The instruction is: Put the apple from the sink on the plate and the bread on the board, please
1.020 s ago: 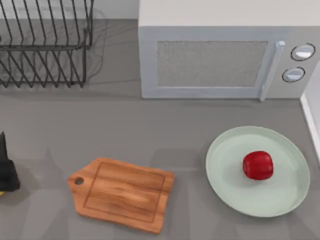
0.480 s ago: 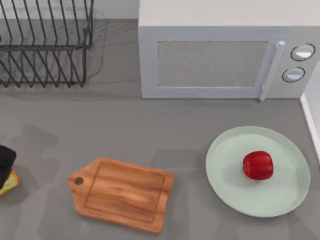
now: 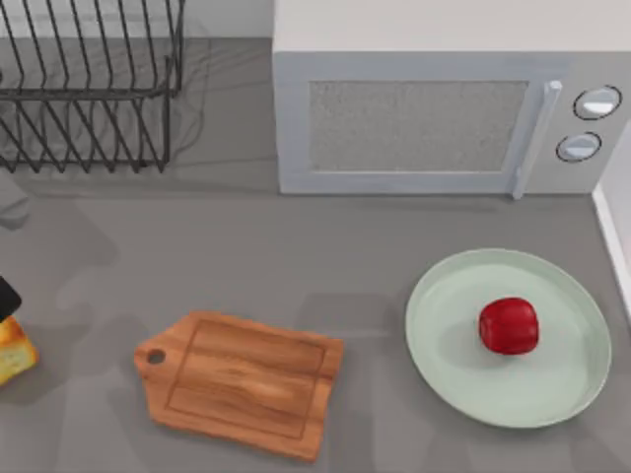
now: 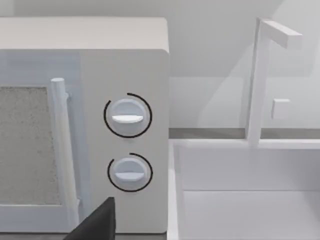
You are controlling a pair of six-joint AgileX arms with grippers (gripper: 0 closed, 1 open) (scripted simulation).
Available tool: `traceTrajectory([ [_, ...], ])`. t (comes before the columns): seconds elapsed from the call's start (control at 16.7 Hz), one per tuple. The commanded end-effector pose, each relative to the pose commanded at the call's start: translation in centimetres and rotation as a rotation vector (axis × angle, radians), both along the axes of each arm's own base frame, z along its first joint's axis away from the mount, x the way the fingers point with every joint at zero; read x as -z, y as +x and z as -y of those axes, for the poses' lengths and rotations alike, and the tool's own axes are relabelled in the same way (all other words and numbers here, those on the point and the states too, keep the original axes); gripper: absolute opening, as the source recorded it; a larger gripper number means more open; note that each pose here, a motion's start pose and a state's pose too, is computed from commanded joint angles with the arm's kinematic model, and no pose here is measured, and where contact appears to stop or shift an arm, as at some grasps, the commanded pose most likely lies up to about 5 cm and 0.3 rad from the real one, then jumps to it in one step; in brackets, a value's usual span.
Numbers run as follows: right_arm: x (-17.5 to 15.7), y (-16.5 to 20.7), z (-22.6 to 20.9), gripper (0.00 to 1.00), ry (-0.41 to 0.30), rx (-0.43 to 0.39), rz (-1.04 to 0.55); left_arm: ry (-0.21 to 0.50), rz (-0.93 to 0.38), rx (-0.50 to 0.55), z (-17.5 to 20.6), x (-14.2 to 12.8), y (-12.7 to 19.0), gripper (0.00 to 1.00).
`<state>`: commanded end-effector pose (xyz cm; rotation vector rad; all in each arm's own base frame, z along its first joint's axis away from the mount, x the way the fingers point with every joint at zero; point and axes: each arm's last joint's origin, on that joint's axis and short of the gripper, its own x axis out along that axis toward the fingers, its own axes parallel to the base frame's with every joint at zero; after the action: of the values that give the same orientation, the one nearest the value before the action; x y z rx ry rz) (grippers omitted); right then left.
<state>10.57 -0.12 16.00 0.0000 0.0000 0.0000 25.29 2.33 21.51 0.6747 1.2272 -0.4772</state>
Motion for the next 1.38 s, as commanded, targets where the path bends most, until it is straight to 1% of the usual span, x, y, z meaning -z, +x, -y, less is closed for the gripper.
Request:
traceTrajectory([
  [0.24,0.0,0.0,0.0,1.00,0.000,0.000,0.000,0.001,-0.211,0.097,-0.5,2.2,2.4,1.00],
  [0.42,0.0,0.0,0.0,1.00,0.000,0.000,0.000,-0.004,-0.286,0.129,-0.6,3.1,2.9,1.00],
  [0.72,0.0,0.0,0.0,1.00,0.000,0.000,0.000,-0.003,-0.284,0.132,-0.5,3.1,2.8,1.00],
  [0.84,0.0,0.0,0.0,1.00,0.000,0.000,0.000,-0.004,-0.287,0.131,-0.5,3.6,2.9,1.00],
  [0.96,0.0,0.0,0.0,1.00,0.000,0.000,0.000,-0.005,-0.287,0.128,-0.6,5.0,3.0,1.00],
  [1.2,0.0,0.0,0.0,1.00,0.000,0.000,0.000,-0.003,-0.277,0.128,-0.6,8.8,3.1,1.00],
  [1.32,0.0,0.0,0.0,1.00,0.000,0.000,0.000,-0.004,-0.285,0.129,-0.6,10.0,2.9,1.00],
  [1.38,0.0,0.0,0.0,1.00,0.000,0.000,0.000,-0.004,-0.286,0.129,-0.6,10.1,2.9,1.00],
])
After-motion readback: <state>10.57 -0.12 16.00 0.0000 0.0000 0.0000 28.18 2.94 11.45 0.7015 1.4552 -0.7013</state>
